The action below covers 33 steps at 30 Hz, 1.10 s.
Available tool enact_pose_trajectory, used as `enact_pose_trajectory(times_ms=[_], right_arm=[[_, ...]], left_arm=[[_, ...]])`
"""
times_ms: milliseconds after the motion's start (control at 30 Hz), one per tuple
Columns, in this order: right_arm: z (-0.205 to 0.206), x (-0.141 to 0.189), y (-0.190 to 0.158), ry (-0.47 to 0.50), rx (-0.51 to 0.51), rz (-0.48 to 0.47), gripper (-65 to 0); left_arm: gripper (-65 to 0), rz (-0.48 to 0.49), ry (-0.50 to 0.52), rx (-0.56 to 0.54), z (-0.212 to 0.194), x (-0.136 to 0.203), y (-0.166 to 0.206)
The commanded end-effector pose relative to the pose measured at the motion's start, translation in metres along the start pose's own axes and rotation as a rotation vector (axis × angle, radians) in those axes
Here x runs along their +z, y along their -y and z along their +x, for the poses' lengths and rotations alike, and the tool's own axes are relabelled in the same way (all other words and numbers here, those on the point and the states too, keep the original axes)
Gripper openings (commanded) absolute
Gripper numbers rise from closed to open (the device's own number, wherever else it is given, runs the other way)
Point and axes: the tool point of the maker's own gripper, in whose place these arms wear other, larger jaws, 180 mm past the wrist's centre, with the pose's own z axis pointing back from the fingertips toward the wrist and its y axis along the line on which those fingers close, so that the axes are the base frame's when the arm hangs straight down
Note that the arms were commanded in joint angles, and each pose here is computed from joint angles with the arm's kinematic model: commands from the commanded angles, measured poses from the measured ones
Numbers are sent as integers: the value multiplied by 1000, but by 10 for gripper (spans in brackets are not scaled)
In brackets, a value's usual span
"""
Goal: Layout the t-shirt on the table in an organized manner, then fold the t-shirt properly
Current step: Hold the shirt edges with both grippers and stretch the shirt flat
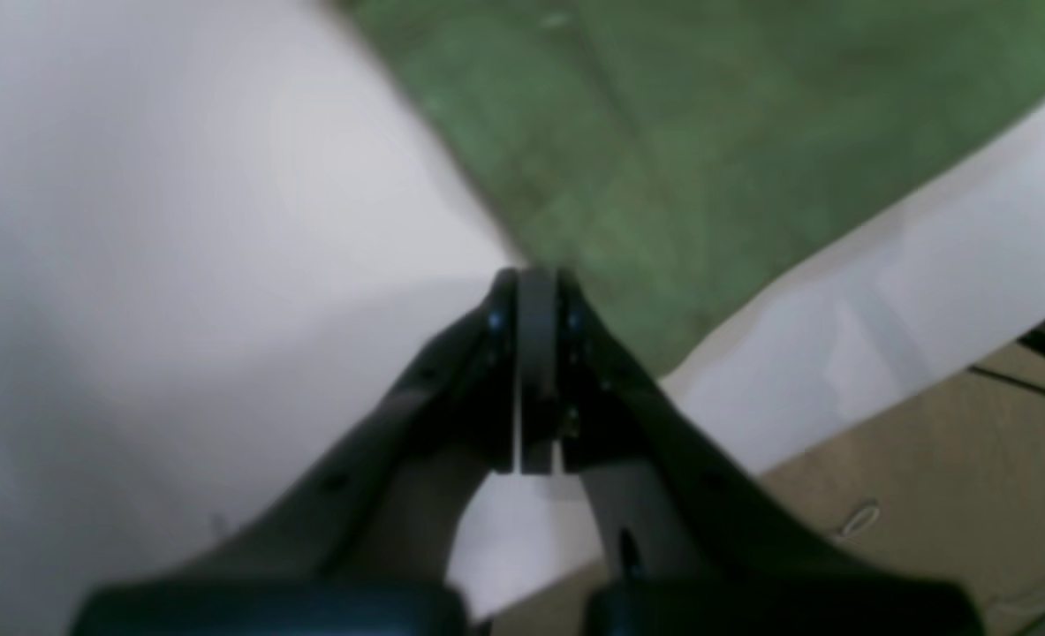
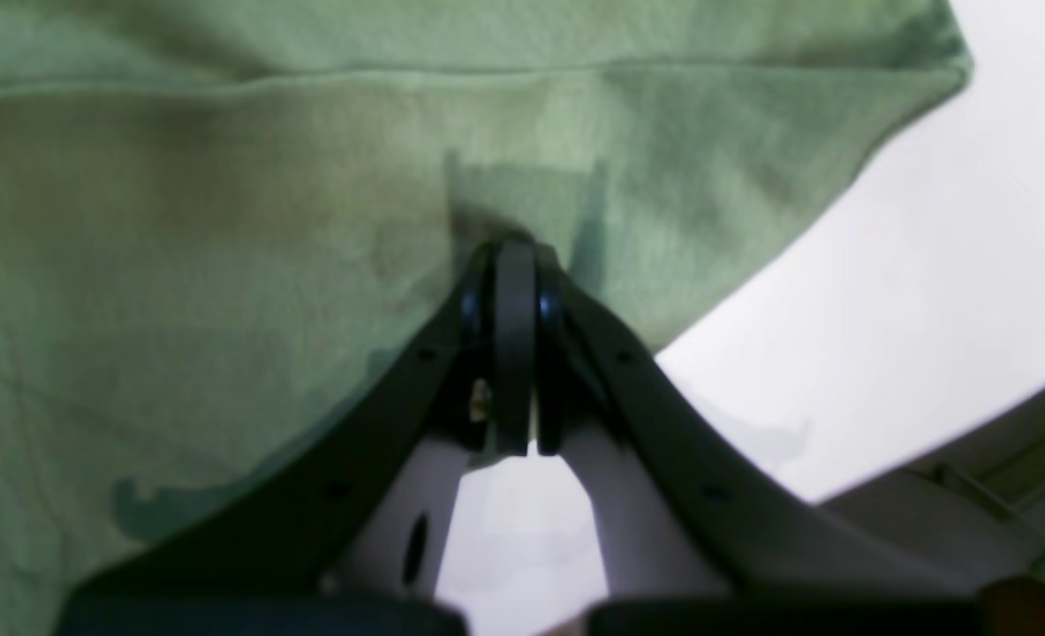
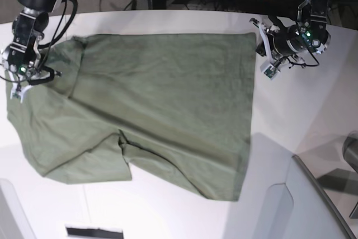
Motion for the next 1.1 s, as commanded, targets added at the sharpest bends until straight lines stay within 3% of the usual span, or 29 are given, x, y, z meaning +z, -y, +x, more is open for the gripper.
enact_pose_trajectory(times_ms=[0,267,467,667,900,1067], right_arm=[[-4,3,9,-20,-4,-29,-650],[-7,17,19,-21,-4,-49,-650],[-10,20,-6,-39,80,-17,-650],[-2,26,-11,-17,93,-10,-650],[0,28,-24,0,128,12,-650],[15,31,-41,88,161,42,-650]], left_arm=[[-650,14,27,-11,8,5,-6],[-650,8,2,-8,-5,6,-2],[-650,16,-16,-20,-12,10,-7],[-650,43,-46,1,-29,19,-18],[-650,133,100,-14,16,49,-29],[-650,85,169,-18,49,34,-8]])
